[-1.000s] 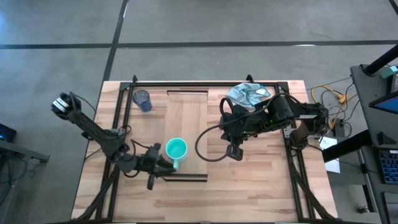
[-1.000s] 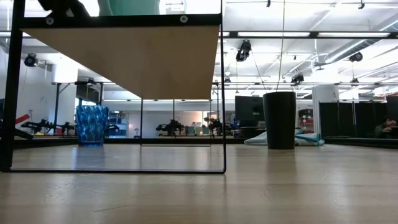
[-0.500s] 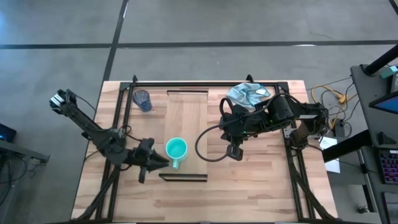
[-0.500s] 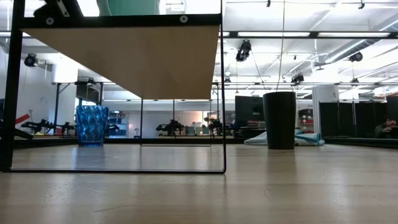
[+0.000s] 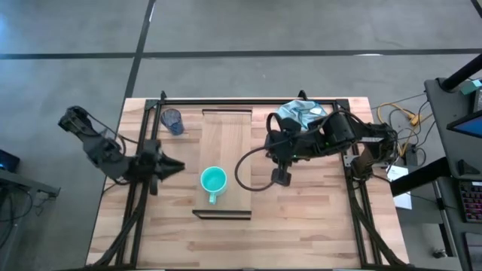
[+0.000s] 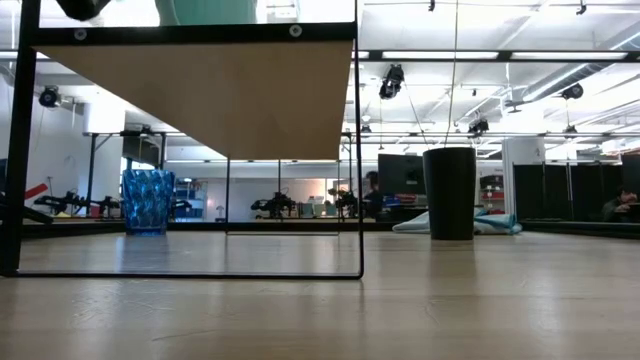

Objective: Stack small to large cups/mugs on shelf
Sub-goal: Put the blue cup on the shelf

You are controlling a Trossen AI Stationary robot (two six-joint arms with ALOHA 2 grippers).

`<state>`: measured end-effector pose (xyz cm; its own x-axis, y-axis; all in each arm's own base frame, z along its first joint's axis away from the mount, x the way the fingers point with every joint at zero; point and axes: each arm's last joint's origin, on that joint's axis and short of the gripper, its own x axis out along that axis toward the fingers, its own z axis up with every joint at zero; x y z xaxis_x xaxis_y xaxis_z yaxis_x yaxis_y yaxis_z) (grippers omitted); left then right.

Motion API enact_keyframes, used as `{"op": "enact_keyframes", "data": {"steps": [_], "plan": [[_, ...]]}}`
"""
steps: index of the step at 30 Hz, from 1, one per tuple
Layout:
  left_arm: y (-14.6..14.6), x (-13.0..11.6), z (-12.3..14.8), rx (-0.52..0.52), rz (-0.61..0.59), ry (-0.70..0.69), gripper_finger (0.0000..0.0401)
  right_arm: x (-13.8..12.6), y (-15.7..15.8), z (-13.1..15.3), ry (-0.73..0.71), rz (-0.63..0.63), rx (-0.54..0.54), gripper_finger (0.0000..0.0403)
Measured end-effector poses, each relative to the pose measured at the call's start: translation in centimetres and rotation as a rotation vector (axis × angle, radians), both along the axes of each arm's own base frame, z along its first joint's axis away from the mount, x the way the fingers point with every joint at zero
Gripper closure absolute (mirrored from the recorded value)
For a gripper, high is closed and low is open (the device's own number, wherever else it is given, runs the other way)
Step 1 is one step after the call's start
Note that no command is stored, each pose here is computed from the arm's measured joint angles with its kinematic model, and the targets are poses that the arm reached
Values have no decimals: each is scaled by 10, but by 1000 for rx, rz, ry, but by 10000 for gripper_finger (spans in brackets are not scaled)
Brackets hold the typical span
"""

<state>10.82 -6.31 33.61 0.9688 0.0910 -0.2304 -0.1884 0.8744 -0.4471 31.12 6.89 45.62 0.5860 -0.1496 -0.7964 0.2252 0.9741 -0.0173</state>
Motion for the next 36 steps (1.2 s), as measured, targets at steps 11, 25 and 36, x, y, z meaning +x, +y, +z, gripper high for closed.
{"op": "enact_keyframes", "data": {"steps": [11,25,36], "plan": [[28,-26,62,259,139,238,345,3,-11,-1,-2,-54,0,394],[38,-21,72,298,200,606,345,6,-72,-2,45,-192,-59,394],[61,-8,68,249,461,686,345,2,-122,-2,81,-227,-135,394]]}}
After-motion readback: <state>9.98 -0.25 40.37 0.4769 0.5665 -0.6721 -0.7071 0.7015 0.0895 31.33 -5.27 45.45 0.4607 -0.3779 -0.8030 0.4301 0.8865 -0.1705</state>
